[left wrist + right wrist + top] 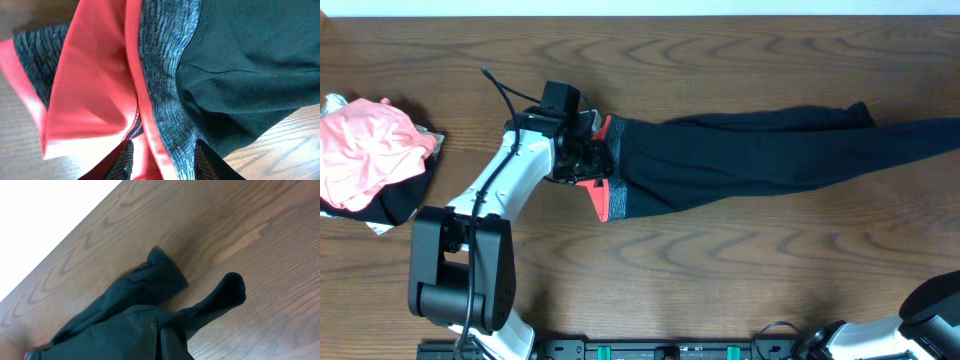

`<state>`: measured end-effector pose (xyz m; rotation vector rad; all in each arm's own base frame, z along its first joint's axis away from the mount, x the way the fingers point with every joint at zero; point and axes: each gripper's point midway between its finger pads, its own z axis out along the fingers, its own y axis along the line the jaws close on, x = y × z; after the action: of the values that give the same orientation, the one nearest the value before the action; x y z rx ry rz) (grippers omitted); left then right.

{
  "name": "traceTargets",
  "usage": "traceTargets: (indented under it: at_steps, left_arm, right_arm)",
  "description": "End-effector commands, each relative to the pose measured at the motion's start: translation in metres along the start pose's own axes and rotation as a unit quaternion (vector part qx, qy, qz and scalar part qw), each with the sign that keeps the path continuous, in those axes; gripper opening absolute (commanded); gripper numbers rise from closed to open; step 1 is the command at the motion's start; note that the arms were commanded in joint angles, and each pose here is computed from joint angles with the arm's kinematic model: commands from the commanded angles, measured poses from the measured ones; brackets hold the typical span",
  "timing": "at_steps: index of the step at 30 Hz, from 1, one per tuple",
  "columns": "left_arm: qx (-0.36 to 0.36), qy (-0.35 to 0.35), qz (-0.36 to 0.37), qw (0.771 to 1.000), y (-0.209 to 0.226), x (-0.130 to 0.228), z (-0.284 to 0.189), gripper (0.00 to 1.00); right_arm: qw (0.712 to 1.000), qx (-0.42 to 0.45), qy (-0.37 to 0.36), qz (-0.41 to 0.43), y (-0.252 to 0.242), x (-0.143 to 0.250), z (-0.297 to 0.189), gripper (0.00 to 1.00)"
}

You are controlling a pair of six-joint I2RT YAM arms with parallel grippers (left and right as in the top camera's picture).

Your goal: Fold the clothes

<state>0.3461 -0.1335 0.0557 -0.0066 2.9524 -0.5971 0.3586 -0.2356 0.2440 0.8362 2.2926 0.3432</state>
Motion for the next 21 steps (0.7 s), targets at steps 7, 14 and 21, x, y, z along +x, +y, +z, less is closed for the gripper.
traceTargets:
  at_steps: [7,14,21]
  left_arm:
    - [0.024,0.013,-0.025,0.999,-0.014,0.007,0.005,0.4]
    - [0.021,0.031,-0.031,0.999,-0.02,0.015,0.015,0.4]
    - [0.012,0.057,-0.053,0.997,-0.013,0.022,0.033,0.4]
  right_arm:
    - [1.0,-0.001,0.01,0.001,0.0,0.004,0.007,0.01]
    - [1.0,0.0,0.013,0.003,0.0,0.006,0.007,0.01]
    - [1.0,0.0,0.014,0.003,0.0,0.006,0.007,0.01]
